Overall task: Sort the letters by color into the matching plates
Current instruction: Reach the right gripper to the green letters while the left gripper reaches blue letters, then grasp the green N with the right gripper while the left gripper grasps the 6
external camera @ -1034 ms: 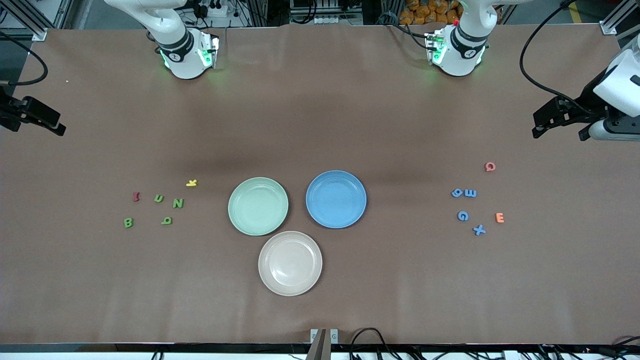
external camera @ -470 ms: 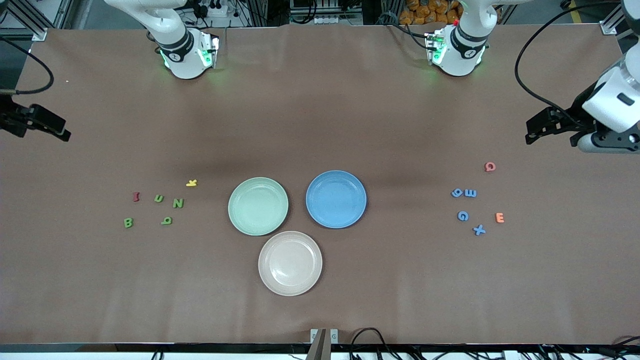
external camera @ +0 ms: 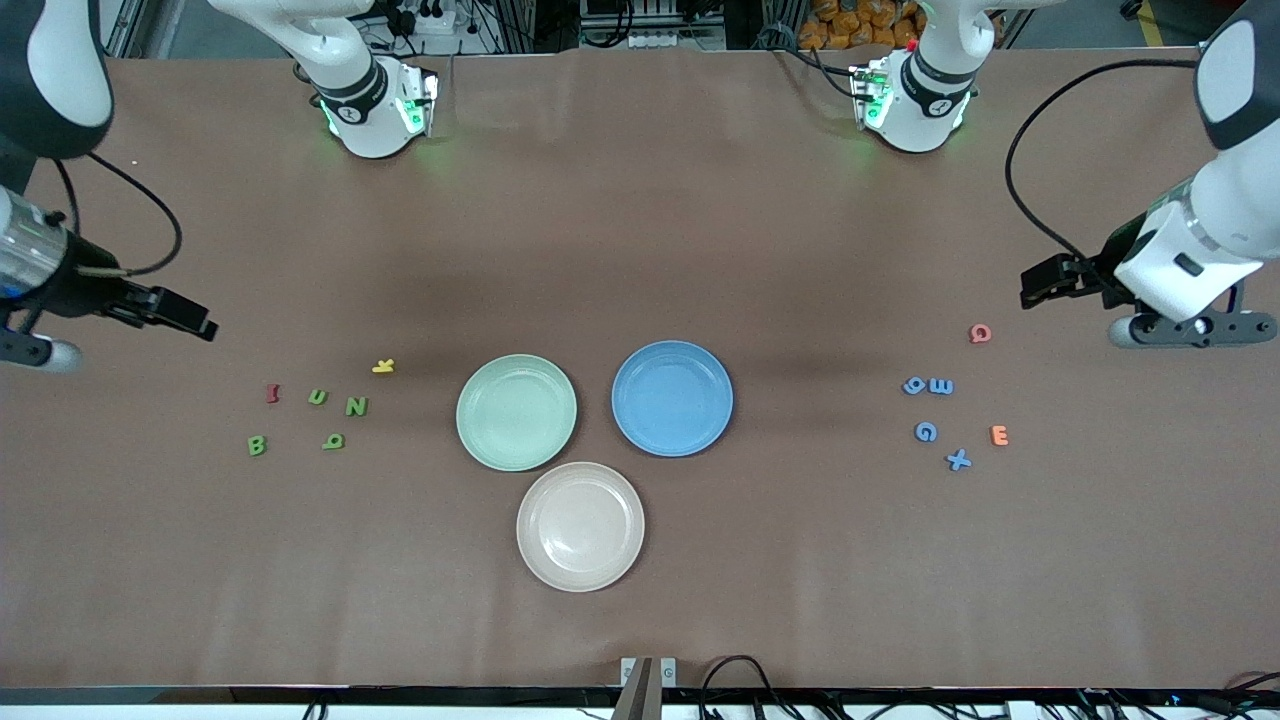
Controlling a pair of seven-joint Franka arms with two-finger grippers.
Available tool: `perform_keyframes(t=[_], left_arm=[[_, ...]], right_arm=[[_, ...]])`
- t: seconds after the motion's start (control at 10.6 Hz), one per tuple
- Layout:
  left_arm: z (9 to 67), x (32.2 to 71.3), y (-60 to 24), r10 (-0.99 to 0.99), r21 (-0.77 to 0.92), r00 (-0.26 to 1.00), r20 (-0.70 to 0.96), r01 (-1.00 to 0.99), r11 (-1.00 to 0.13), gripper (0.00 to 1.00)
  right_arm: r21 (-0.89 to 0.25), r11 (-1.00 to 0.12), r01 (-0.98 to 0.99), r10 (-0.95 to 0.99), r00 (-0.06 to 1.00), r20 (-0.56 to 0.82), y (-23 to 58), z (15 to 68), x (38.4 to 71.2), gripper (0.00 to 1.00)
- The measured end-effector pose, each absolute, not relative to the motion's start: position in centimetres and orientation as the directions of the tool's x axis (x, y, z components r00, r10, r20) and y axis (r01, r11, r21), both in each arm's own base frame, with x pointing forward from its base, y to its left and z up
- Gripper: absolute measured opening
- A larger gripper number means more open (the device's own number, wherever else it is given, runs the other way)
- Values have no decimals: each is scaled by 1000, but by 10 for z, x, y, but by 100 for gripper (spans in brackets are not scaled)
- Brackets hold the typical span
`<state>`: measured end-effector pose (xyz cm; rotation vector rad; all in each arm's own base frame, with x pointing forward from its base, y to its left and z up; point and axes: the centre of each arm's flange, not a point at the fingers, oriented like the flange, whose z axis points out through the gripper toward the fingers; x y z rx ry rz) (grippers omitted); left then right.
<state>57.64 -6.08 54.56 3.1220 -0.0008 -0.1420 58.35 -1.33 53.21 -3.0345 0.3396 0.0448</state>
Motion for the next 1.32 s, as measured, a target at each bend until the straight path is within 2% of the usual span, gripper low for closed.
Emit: perform_keyframes(t=[0.19,0.28,0.47,0.56,0.75,1.32], left_arm=[[517,584,-65,-9,20,996,-84,-7,-1000,100],[490,583,-72,-23,22,997,-76,-22,-1000,100],[470,585,-75,-40,27,999,-25,-39,-999,100],[438,582,-78,-58,21,998,-15,-57,-998,100],[387,577,-88,-107,3,993,-48,-107,-994,100],[367,583,-90,-246,13,968,-47,-246,-969,100]], right_arm=[[-95,-974,-204,-197,978,-73,-7,493,597,100],[-94,-984,-149,-142,987,-77,4,451,611,100],[-100,-991,-93,-94,996,5,10,421,614,100],[-94,-993,-66,-69,997,26,25,377,608,100],[-83,-996,-35,-35,999,-5,48,322,600,100],[-75,-996,-41,-41,999,-3,45,293,605,100]])
